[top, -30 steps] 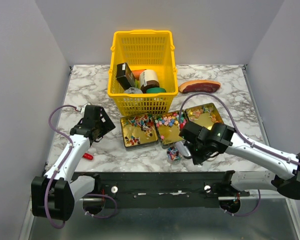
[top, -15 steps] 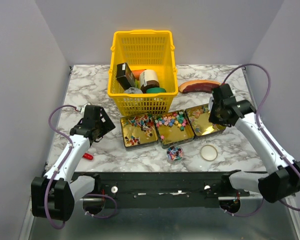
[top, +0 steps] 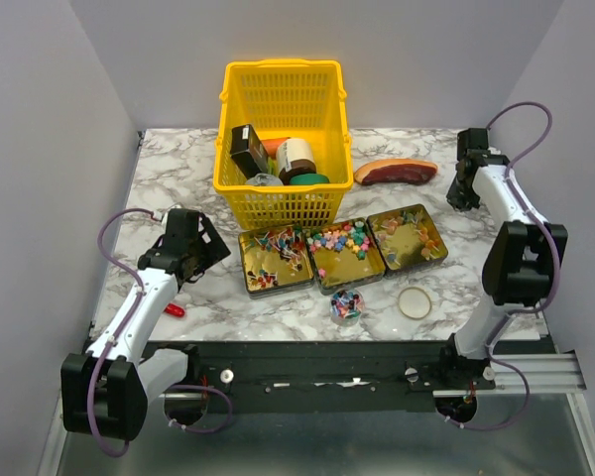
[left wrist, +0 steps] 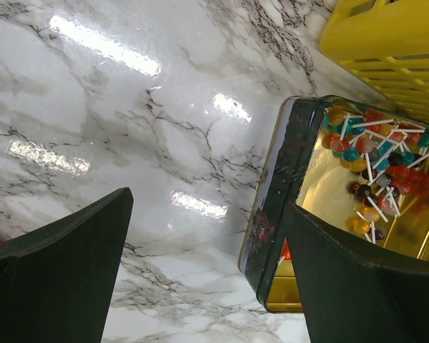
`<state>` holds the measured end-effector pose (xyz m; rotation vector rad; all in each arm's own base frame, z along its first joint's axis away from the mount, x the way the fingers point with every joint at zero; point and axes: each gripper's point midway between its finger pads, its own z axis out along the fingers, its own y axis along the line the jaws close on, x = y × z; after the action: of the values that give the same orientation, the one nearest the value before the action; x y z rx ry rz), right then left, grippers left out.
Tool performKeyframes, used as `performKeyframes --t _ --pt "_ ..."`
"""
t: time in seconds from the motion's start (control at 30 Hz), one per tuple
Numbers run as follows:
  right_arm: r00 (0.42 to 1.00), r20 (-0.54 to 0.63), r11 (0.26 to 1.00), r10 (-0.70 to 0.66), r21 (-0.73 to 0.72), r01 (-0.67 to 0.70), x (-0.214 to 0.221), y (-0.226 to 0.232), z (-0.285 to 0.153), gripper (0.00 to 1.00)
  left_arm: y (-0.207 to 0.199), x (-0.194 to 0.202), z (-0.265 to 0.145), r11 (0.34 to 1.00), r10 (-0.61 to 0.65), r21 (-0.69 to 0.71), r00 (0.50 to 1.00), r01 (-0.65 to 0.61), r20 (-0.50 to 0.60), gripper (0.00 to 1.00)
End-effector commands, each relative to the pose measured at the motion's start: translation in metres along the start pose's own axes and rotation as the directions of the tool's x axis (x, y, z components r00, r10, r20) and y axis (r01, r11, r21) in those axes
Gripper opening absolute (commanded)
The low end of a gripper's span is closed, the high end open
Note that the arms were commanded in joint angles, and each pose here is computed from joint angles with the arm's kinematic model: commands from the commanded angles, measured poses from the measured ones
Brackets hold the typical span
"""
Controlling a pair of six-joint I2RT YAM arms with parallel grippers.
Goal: Pack the candies
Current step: Place the spatula at the center of the board.
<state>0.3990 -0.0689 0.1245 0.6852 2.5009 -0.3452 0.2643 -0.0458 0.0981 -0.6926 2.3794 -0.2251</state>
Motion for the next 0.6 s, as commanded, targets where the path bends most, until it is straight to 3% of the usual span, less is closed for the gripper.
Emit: performKeyframes --t 0.0,0.2,0.4,0.57 --pt "0.999 -0.008 0.998 -0.041 0.057 0.041 -0.011 -0.009 0.029 0.04 -0.006 -0.002 -0.002 0.999 0.015 0.03 1.0 -0.015 -0.01 0.99" --pt "0.994 -0.075 0.995 -0.078 0.055 0.083 0.005 -0.013 0.053 0.07 -0.009 -0.009 -0.002 0.999 0.024 0.024 1.0 -0.024 -0.005 0.99" --pt "0.988 -0.122 0.995 -0.09 0.03 0.094 0.019 -0.017 0.062 0.25 -0.009 -0.01 -0.001 1.0 0.021 0.017 1.0 -0.021 -0.004 0.99" --pt "0.979 -0.17 0.994 -0.108 0.008 0.111 0.035 -0.018 0.068 0.28 -0.008 -0.011 -0.002 1.0 0.029 0.011 1.0 -0.029 0.0 0.99"
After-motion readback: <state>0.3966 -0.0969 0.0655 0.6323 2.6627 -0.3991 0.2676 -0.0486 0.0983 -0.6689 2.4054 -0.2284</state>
